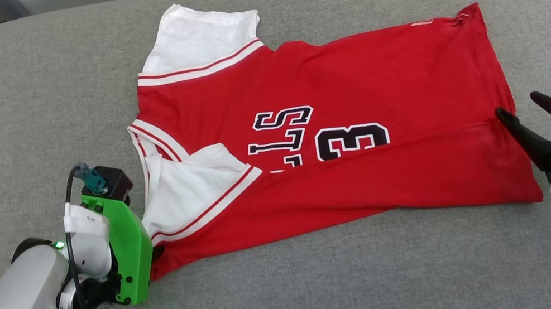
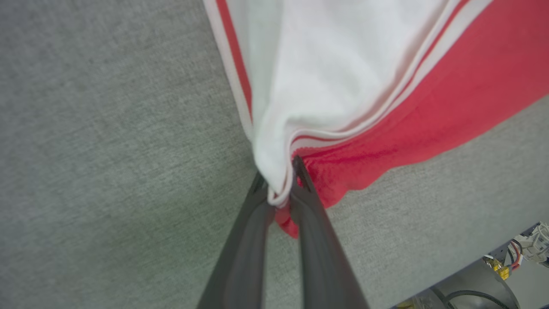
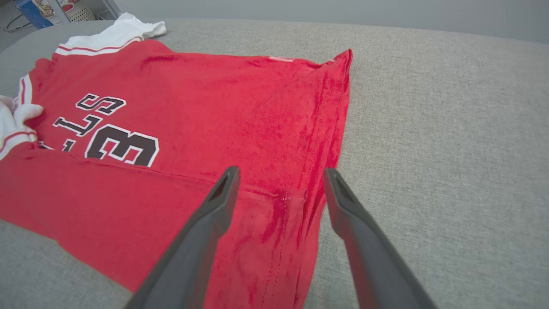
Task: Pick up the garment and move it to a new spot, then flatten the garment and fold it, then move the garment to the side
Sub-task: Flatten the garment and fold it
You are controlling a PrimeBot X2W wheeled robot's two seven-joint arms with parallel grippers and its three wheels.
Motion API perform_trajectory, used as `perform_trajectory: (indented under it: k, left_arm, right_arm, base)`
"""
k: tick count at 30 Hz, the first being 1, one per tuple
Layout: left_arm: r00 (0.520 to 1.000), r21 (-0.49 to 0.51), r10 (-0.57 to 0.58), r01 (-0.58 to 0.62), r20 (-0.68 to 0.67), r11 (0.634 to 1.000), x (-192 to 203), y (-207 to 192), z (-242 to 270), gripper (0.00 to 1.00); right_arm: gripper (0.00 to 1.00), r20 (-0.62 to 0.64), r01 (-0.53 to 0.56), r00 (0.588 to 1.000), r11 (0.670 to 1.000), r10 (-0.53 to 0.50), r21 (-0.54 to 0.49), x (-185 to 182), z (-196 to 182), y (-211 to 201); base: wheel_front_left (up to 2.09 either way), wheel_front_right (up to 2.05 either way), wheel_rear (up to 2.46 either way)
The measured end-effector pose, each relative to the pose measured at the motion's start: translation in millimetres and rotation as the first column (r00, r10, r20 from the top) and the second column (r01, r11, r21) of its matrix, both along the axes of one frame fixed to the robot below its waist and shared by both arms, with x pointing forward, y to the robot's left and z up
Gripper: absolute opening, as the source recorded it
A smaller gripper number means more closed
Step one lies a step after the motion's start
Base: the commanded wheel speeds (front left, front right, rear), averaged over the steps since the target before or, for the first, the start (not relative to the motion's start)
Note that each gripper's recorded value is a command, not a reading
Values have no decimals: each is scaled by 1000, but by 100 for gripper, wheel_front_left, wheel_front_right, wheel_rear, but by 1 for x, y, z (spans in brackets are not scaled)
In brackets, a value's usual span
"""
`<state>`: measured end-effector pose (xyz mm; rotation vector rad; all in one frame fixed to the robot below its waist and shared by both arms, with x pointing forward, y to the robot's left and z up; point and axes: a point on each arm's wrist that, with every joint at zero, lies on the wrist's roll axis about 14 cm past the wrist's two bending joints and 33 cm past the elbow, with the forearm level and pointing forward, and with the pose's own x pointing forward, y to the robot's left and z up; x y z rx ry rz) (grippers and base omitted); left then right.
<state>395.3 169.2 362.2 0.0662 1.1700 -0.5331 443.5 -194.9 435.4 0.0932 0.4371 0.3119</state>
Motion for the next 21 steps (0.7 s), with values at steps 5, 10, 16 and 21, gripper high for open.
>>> perform_trajectory:
  k: [5, 10, 16, 21]
  left_arm:
    - [996, -50, 4, 0, 94, 999, 2, -6, 12, 0]
    - [980, -74, 10, 5, 197, 997, 7, -9, 29, 0]
    - [966, -79, 31, -11, 259, 997, 10, -6, 42, 0]
    - [963, -87, 28, -5, 267, 996, 10, -10, 44, 0]
  right_arm:
    - [100, -8, -28, 1000, 997, 28, -77, 8, 20, -12]
    - [100, -100, -62, 994, 991, 50, -123, 10, 31, -21]
    - [100, -354, -139, 933, 977, 73, -163, -14, 4, -28]
    - [100, -478, -167, 875, 975, 79, -146, -26, -24, -23]
  base:
    - [0, 0, 0]
    - [0, 0, 0]
    - [0, 0, 0]
    - [0, 0, 0]
